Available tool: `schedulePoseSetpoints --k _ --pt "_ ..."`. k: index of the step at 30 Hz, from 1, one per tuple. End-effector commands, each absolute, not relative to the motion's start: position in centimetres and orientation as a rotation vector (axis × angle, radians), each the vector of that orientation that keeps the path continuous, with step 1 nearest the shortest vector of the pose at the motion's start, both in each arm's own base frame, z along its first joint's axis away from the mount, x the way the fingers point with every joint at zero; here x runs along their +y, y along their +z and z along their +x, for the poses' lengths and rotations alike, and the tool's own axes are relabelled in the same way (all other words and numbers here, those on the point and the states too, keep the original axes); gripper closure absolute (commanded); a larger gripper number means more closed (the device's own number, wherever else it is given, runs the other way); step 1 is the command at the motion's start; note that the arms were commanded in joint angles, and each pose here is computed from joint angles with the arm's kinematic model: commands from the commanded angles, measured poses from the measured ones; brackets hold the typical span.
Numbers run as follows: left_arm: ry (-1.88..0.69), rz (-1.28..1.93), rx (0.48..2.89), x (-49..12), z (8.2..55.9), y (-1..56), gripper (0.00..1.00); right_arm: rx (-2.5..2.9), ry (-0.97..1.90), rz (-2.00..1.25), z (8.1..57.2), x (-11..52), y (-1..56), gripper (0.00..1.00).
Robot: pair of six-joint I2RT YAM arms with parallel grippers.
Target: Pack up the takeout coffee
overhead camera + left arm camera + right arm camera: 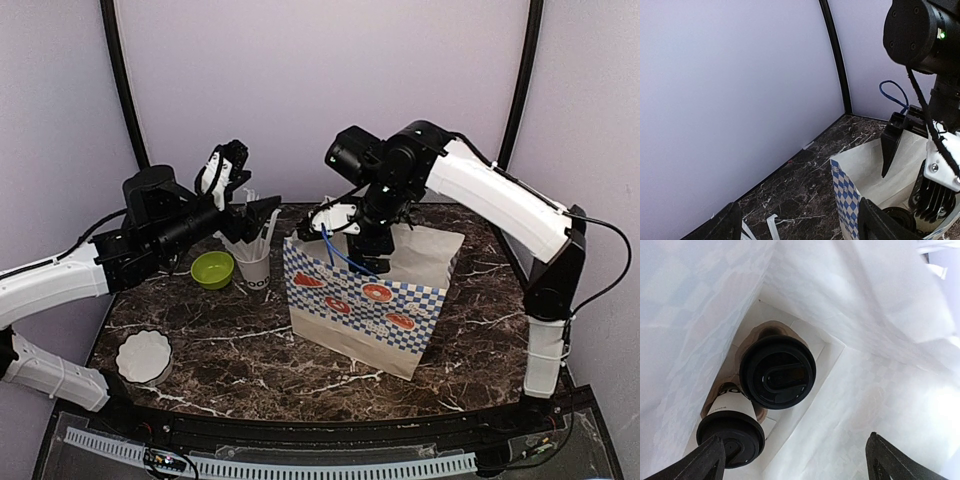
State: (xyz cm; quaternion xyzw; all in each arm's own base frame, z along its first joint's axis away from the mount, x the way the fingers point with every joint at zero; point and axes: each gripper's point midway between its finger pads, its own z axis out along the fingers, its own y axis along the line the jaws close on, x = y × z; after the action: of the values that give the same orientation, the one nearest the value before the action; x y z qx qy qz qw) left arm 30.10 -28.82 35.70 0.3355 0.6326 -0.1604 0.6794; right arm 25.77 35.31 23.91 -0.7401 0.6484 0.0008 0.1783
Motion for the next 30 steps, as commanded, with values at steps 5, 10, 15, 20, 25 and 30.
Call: schedulePoseSetpoints --k 5,10,15,20,25,30 --pt "-0.365 0.751 1.397 -29.0 30.1 38.8 0.19 1.685 -0.022 -1.974 24.6 32.6 31.4 0.01" --pt "-0.332 0.754 1.403 -28.5 30.1 39.3 0.19 1.617 0.084 -1.852 24.5 31.0 36.1 0.03" --pt "-0.327 0.748 1.418 -28.2 30.1 39.5 0.20 1.642 0.182 -1.716 26.0 27.5 39.0 0.09" --pt "-0.361 0.744 1.434 -28.3 29.8 39.5 0.20 1.777 0.263 -1.637 27.7 24.6 37.2 0.13" --pt "-0.419 0.741 1.456 -28.8 29.6 39.2 0.21 1.909 0.394 -1.644 27.9 24.0 32.9 0.14" --pt "-0.453 0.741 1.469 -29.1 29.3 39.0 0.21 1.931 0.462 -1.598 29.2 25.2 30.8 0.21"
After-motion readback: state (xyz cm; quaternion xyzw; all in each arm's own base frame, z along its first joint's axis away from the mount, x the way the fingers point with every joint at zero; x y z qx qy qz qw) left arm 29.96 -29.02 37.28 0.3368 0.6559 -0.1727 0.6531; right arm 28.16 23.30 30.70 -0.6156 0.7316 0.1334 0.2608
